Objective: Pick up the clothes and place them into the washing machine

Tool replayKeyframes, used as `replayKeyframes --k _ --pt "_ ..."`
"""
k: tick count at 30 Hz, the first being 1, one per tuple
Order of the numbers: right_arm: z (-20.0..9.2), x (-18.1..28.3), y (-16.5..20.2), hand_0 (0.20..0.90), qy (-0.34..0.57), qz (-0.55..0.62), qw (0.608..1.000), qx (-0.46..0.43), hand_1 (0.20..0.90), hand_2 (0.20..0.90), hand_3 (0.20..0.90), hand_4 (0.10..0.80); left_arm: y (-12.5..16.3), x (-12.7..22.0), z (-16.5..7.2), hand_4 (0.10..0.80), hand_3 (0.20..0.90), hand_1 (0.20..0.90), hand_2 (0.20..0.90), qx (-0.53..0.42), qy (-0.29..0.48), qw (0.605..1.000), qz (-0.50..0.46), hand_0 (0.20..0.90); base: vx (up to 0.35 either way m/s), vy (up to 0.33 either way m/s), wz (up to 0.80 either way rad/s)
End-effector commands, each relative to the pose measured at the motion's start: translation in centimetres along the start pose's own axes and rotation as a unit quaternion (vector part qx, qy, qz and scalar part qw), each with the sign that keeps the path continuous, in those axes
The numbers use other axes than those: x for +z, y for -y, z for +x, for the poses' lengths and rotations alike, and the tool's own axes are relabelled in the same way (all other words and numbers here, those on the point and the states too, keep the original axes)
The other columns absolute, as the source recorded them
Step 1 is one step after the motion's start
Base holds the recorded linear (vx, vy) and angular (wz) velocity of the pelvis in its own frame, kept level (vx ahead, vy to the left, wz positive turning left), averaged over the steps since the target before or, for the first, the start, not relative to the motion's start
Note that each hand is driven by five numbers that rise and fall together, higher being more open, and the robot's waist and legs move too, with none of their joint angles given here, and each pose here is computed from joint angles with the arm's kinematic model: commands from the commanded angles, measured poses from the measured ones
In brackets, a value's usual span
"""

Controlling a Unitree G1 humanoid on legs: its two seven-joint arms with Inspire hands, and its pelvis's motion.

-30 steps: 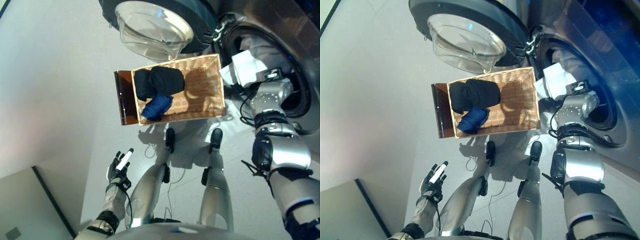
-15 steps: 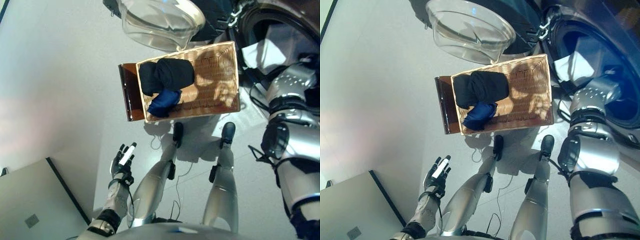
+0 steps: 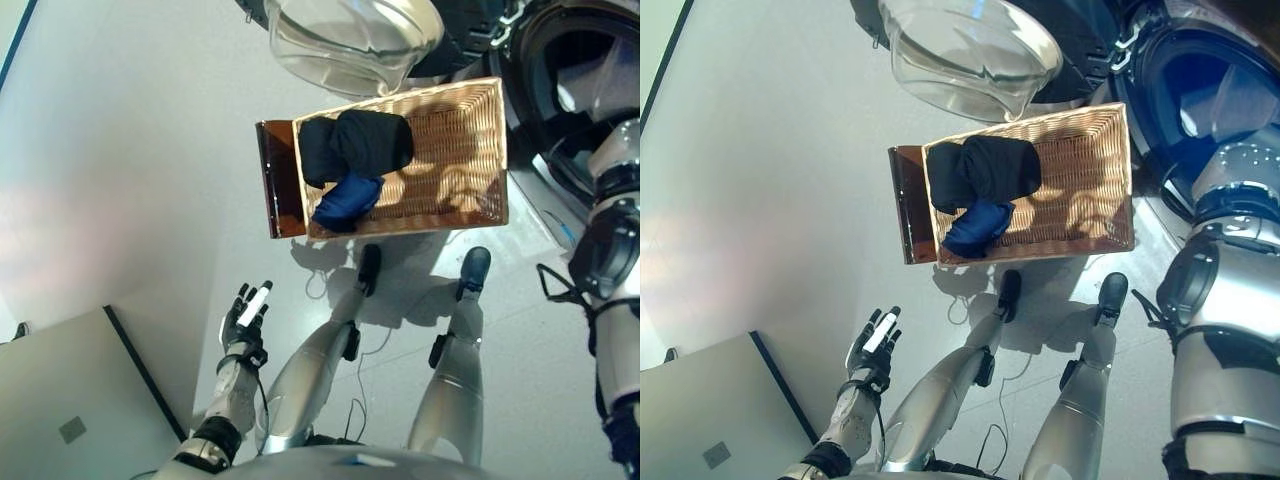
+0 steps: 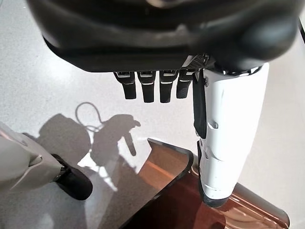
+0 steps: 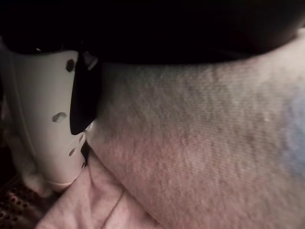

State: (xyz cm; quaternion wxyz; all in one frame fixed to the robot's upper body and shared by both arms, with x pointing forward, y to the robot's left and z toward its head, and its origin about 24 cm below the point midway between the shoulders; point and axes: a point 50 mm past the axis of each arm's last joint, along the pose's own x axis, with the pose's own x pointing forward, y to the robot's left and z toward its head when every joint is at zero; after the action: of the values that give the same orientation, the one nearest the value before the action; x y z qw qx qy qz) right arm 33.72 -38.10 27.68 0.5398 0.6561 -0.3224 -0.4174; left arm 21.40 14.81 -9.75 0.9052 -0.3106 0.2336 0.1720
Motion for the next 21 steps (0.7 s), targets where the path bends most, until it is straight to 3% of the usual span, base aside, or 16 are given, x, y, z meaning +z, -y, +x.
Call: replayKeyframes --k 1,6,7,8,21 --pt "-3.4 7.3 -13.2 0.2 0.116 0.03 0.966 0.231 0.2 0.2 0.2 0.3 -2.4 1.9 -0.1 0.8 0.9 0.9 0.9 0.029 0.041 0.998 0.042 0.9 0.0 0.0 0.0" --pt "-3.5 6.4 -12.9 0.2 0.105 0.02 0.968 0.227 0.2 0.2 0.2 0.3 -2.2 2.4 0.1 0.8 0.9 0.9 0.9 0.03 0.05 0.998 0.034 0.9 -0.035 0.001 -0.02" --pt "-3.5 6.4 -12.9 0.285 0.105 0.019 0.968 0.227 0.285 0.285 0.285 0.361 -2.2 2.4 0.1 0.8 0.9 0.9 0.9 0.031 0.05 0.998 0.034 0.9 -0.004 0.009 -0.04" --pt "-3.3 6.2 -12.6 0.9 0.105 0.005 0.97 0.22 0.9 0.9 0.9 0.8 -2.3 2.4 0.1 0.8 0.9 0.9 0.9 0.031 0.051 0.998 0.033 0.9 0.0 0.0 0.0" --pt "-2.7 4.1 -10.6 0.9 0.088 -0.061 0.976 0.19 0.9 0.9 0.9 0.8 -2.6 3.0 0.3 0.8 0.9 0.9 0.9 0.045 0.059 0.997 0.03 0.9 -0.003 0.001 0.0"
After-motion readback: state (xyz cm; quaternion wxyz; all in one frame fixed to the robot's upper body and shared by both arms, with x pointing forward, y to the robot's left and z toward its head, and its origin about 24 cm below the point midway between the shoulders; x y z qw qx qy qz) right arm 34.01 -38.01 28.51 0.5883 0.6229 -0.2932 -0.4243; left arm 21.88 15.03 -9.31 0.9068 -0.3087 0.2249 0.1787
